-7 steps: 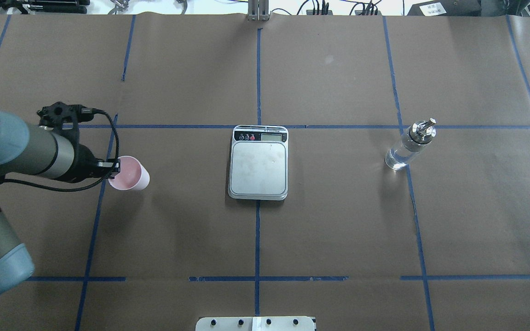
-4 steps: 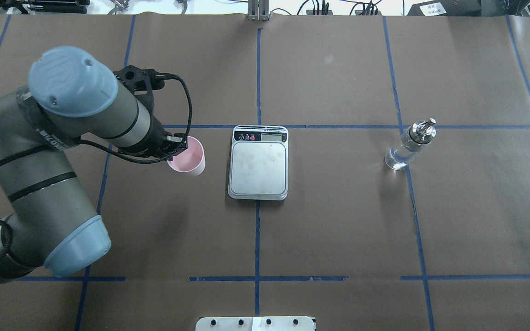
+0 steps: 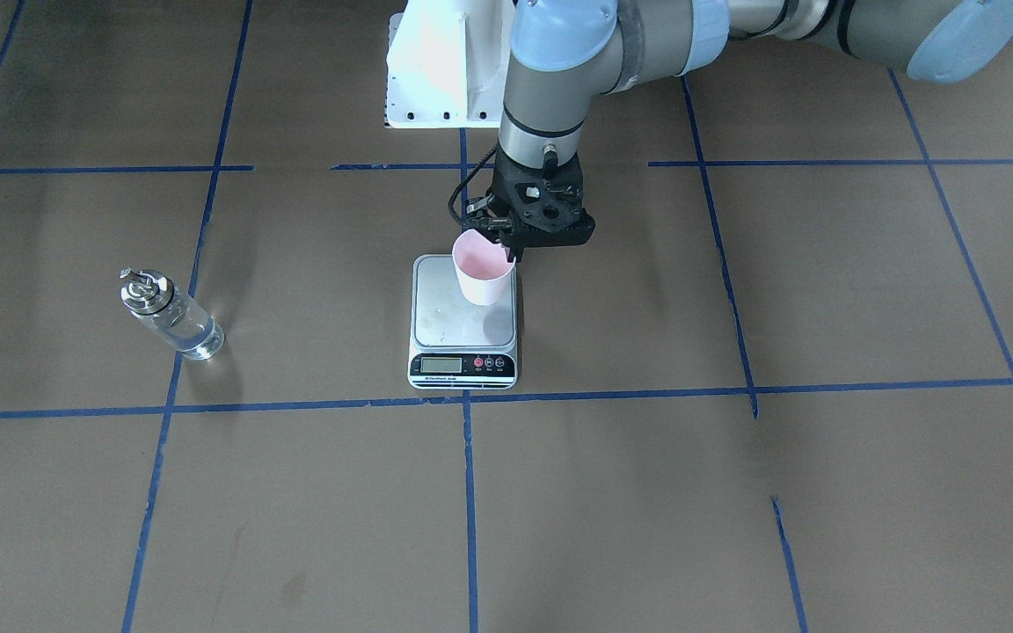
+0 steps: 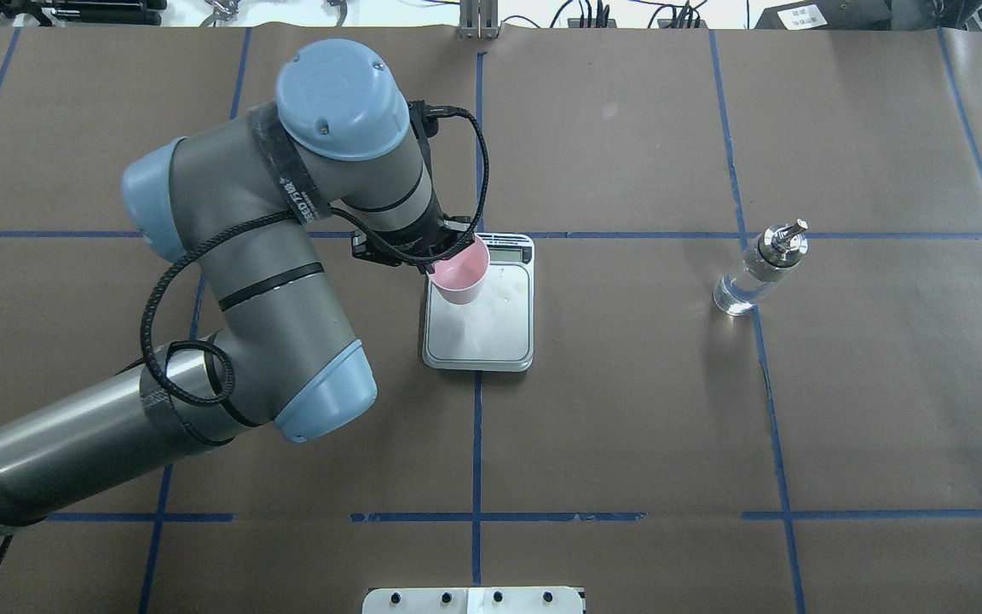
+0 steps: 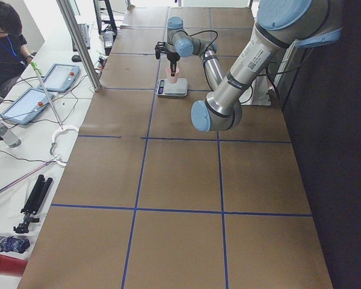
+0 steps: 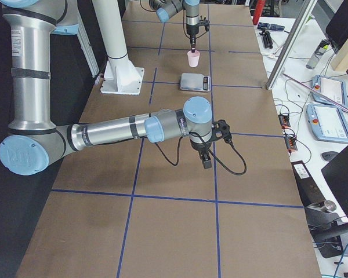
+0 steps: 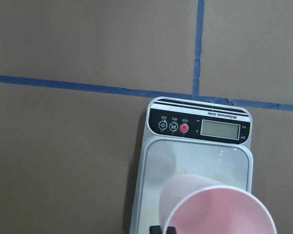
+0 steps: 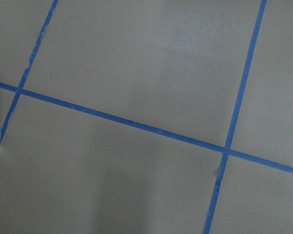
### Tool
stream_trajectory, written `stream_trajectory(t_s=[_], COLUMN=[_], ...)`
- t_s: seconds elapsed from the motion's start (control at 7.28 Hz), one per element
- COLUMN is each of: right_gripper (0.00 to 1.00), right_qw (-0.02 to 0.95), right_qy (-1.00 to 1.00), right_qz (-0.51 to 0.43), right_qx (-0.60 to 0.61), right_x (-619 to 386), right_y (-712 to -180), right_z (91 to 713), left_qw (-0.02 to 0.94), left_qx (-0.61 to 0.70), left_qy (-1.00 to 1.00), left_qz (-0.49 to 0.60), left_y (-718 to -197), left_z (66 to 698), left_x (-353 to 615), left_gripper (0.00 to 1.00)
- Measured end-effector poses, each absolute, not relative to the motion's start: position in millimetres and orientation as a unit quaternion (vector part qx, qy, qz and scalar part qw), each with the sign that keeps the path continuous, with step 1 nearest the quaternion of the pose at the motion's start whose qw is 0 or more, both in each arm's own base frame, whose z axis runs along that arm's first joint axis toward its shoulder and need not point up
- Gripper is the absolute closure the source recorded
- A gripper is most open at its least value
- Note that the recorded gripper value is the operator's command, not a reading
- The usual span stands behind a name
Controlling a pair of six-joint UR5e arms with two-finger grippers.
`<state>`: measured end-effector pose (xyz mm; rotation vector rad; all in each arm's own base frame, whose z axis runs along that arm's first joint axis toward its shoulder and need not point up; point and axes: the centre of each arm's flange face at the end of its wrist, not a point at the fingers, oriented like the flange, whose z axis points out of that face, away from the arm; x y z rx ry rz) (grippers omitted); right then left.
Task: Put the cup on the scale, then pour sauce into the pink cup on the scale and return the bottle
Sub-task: 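Carry the pink cup with the left gripper onto the scale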
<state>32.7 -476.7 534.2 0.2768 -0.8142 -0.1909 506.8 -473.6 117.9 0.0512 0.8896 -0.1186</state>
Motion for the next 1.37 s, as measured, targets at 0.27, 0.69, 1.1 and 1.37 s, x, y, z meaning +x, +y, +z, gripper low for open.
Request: stream_trajectory(t_s=[0.27, 0.69, 1.1, 1.37], right_gripper=[0.0, 0.0, 0.0, 0.0], right_qw=[0.905, 0.904, 0.904, 0.904], right_qy=[-0.394, -0.394, -0.394, -0.394], right_qz=[-0.092, -0.093, -0.093, -0.093], right_qx=[0.134, 0.134, 0.135, 0.135], right_x=[32.5, 32.3, 32.6, 32.6], right_y=[-476.7, -477.2, -477.1, -477.1], right_z=[534.1, 533.6, 532.9, 532.7], left_qw=[0.903, 0.901, 0.897, 0.896], left_qx=[0.024, 0.026, 0.038, 0.045], left_qy=[0.425, 0.43, 0.438, 0.441], left_qz=[-0.054, -0.044, -0.039, -0.035], left_y=[-474.9, -469.7, -472.0, -471.2], left_z=[125.2, 132.7, 136.6, 132.8], left_x=[527.8, 542.6, 550.0, 546.4], left_gripper=[1.0, 0.83, 0.0, 0.0])
